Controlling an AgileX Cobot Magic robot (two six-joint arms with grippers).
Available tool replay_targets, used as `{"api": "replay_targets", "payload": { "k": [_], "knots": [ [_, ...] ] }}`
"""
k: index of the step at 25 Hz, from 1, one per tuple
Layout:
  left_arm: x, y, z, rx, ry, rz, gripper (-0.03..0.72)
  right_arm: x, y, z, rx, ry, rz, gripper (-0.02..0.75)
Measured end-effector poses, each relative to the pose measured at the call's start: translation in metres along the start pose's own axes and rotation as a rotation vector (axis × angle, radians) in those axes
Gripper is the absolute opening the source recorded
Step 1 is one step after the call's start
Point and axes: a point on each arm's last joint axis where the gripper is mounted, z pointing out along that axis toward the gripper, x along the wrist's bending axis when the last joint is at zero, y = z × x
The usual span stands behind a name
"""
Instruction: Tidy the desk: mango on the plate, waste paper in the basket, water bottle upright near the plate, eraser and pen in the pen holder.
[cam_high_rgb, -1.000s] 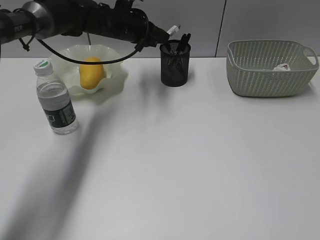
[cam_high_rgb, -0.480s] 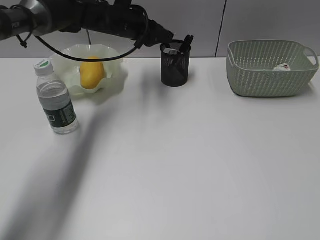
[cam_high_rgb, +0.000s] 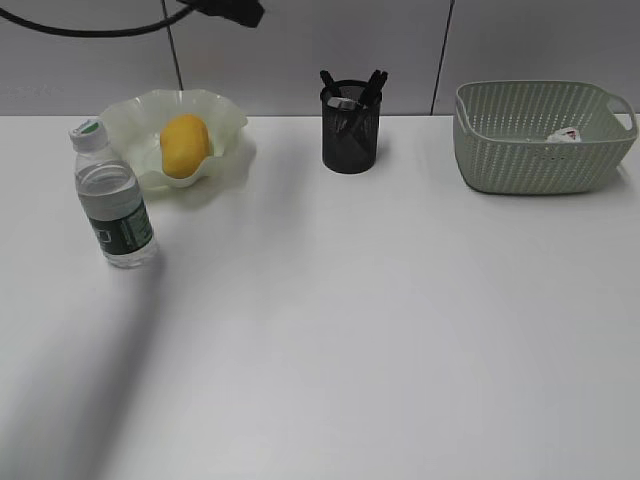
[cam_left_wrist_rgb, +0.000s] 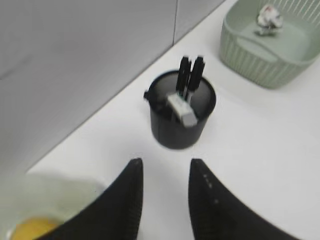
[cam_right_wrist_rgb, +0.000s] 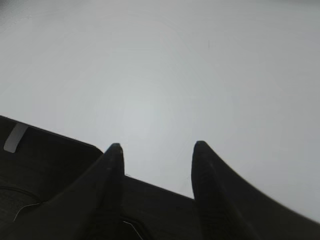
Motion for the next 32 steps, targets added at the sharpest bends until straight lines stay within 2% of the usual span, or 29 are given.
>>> {"api": "replay_targets", "payload": {
  "k": [4,7,10,12,18,20,22,26,28,29,32],
  "knots": [
    [-0.007,0.001,-0.041,0.146,0.085,-0.116,0.184,0.000,0.000,0.000,0.000,0.000,0.000,0.361],
    [-0.017,-0.006,-0.074,0.222,0.154,-0.150,0.146,0.000,0.000,0.000,0.000,0.000,0.000,0.361],
    [-0.034,-0.024,-0.111,0.265,0.222,-0.180,0.119,0.000,0.000,0.000,0.000,0.000,0.000,0.361],
    [-0.048,-0.043,-0.129,0.265,0.256,-0.196,0.113,0.000,0.000,0.000,0.000,0.000,0.000,0.361],
    [-0.115,-0.114,-0.211,0.130,0.338,-0.179,0.115,0.000,0.000,0.000,0.000,0.000,0.000,0.361],
    [-0.139,-0.144,-0.235,0.117,0.351,-0.173,0.160,0.000,0.000,0.000,0.000,0.000,0.000,0.359],
    [-0.162,-0.168,-0.261,0.081,0.362,-0.174,0.251,0.000,0.000,0.000,0.000,0.000,0.000,0.359],
    [-0.209,-0.214,-0.315,-0.118,0.400,-0.208,0.417,0.000,0.000,0.000,0.000,0.000,0.000,0.359],
    [-0.229,-0.233,-0.335,-0.189,0.397,-0.213,0.444,0.000,0.000,0.000,0.000,0.000,0.000,0.359],
    [-0.236,-0.242,-0.341,-0.189,0.392,-0.215,0.452,0.000,0.000,0.000,-0.001,0.000,0.000,0.359],
    [-0.249,-0.264,-0.354,-0.208,0.426,-0.207,0.458,0.000,0.000,0.000,-0.001,0.000,0.000,0.359]
  ]
}}
